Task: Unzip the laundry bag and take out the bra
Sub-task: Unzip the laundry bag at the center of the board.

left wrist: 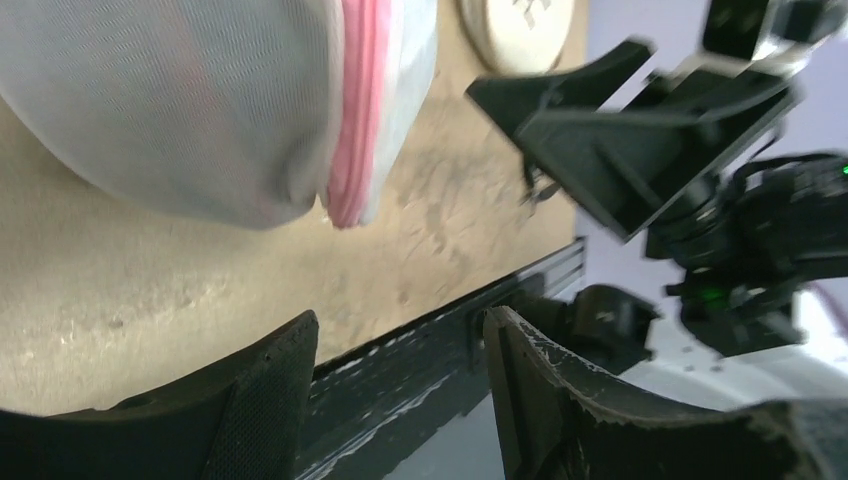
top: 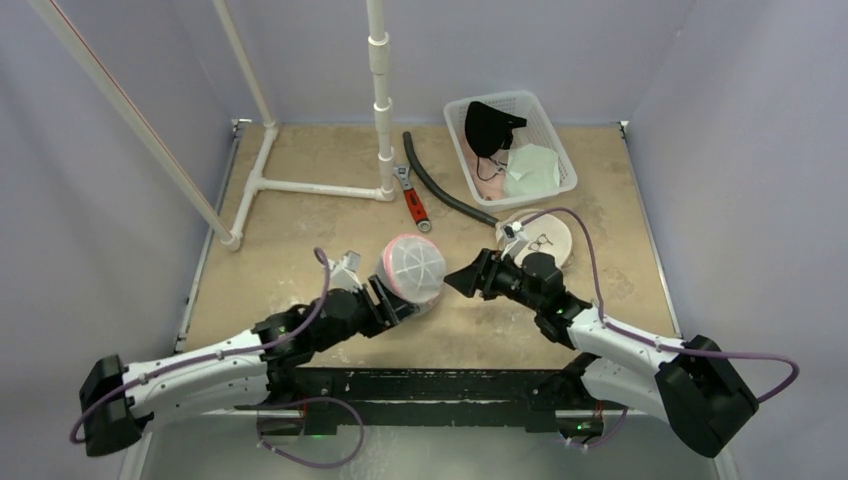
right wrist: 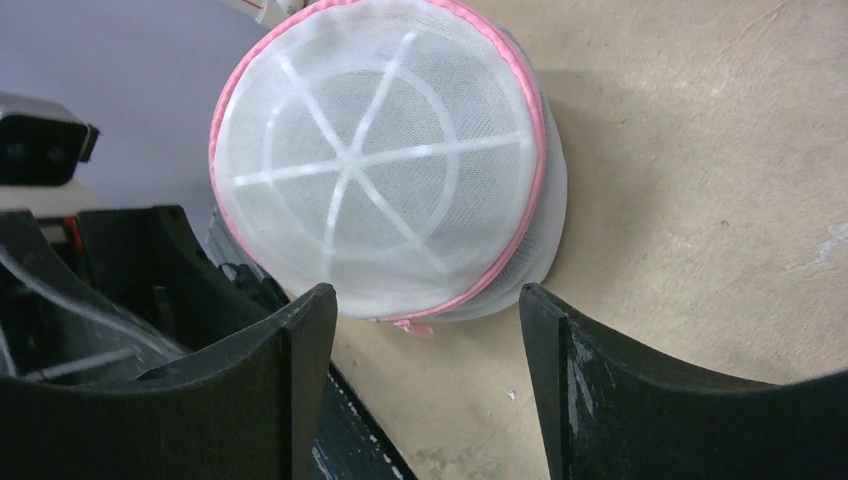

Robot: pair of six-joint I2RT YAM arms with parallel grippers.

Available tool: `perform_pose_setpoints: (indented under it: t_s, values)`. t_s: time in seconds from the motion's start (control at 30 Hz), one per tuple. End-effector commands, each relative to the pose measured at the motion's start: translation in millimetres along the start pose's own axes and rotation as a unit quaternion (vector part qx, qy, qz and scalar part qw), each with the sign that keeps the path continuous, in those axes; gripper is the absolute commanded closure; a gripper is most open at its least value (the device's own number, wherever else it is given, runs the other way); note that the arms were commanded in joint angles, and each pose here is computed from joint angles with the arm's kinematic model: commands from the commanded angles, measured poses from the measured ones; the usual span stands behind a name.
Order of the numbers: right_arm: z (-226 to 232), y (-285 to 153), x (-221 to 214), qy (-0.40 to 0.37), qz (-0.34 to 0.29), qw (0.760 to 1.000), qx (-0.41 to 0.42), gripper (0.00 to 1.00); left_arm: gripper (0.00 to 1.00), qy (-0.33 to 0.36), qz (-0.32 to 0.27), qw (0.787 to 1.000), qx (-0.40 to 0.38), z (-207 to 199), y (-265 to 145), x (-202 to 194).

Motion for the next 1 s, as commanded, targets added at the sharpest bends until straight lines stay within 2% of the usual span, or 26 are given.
perform_pose_setpoints:
  t_s: [0.0, 0.33, 0.5, 0.63, 0.8, 0.87, 0.93, 0.97]
  values:
    - [7.3, -1.3, 8.6, -0.004, -0.020, 1.000, 0.005, 0.30, 0.40, 0.011, -0.064, 0.998, 0.011, -16.9, 10.4, -2.1]
    - [6.3, -12.7, 3.9, -0.016, -0.020, 1.000, 0.009, 0.31, 0.47, 0.003, -0.117, 0.993, 0.024, -17.6, 30.0, 2.4]
    - [5.5, -14.1, 0.2, -0.028, -0.010, 0.999, 0.018, 0.31, 0.52, 0.021, -0.144, 0.988, 0.047, -19.0, 36.0, 9.9]
    - [5.6, -15.2, -3.1, -0.044, 0.004, 0.999, 0.026, 0.32, 0.57, 0.030, -0.144, 0.987, 0.066, -14.5, 44.0, 13.2]
    - [6.1, -16.3, -7.2, -0.066, 0.021, 0.997, 0.036, 0.32, 0.71, 0.035, -0.139, 0.987, 0.075, -9.0, 51.1, 15.9]
    - [8.1, -16.4, -9.3, -0.079, 0.028, 0.996, 0.042, 0.33, 0.81, 0.036, -0.138, 0.987, 0.075, -8.1, 52.2, 16.9]
    - [11.1, -15.2, -11.4, -0.097, 0.031, 0.994, 0.040, 0.35, 0.96, 0.035, -0.136, 0.988, 0.065, -10.1, 52.2, 18.4]
    - [13.3, -14.3, -12.0, -0.109, 0.029, 0.993, 0.035, 0.35, 1.00, 0.032, -0.137, 0.988, 0.058, -12.3, 51.5, 20.0]
Point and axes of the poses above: each gripper's point midway between its finger pads, its own y axis out along the fingers, its own z axis along the line the jaws close on, x = y × z, the point moved 7 cm from there along -y, back along the fingers, and after that the axes turned 6 degrees about y, right-handed, at the moved point
